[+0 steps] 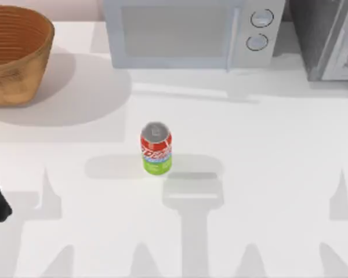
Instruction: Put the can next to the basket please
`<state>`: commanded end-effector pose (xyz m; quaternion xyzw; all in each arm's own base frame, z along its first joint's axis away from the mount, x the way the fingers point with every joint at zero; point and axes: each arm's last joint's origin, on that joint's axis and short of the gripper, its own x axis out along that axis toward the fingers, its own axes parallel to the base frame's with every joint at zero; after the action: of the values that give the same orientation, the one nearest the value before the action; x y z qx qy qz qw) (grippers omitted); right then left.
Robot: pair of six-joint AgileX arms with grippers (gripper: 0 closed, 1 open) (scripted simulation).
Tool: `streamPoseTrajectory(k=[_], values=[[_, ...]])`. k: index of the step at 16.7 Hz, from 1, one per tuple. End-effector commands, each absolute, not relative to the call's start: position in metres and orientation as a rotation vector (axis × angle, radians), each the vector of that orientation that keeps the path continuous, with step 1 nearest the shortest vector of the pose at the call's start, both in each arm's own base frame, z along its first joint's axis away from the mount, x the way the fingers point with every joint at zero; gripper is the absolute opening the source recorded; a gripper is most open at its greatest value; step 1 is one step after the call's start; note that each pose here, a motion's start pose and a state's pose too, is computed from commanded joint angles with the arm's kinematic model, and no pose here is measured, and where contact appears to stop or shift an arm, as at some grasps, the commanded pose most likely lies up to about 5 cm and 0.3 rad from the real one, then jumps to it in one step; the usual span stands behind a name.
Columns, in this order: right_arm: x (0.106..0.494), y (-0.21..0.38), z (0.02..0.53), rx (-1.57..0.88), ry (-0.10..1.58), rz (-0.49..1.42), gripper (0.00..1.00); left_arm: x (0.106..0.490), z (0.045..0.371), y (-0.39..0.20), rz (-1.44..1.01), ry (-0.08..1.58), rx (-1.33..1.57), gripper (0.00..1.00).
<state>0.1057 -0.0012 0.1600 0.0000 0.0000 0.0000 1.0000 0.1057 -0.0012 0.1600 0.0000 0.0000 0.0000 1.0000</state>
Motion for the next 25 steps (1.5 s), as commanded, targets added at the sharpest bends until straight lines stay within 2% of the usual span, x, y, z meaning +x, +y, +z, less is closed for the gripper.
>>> streamPoseTrajectory(k=[5,10,15,20,25], values=[[0.106,-0.001,0.160,0.000,0.000,0.000,1.00,0.106,0.166,-0.004,-0.030,0.059,-0.012,1.00],[0.106,-0.001,0.160,0.000,0.000,0.000,1.00,0.118,0.205,-0.016,-0.151,0.324,0.025,1.00],[0.106,-0.001,0.160,0.000,0.000,0.000,1.00,0.166,0.262,-0.039,-0.262,0.602,0.132,1.00],[0.106,-0.001,0.160,0.000,0.000,0.000,1.00,0.215,0.302,-0.067,-0.341,0.745,0.225,1.00],[0.106,-0.001,0.160,0.000,0.000,0.000,1.00,0.265,0.320,-0.109,-0.450,0.896,0.306,1.00]])
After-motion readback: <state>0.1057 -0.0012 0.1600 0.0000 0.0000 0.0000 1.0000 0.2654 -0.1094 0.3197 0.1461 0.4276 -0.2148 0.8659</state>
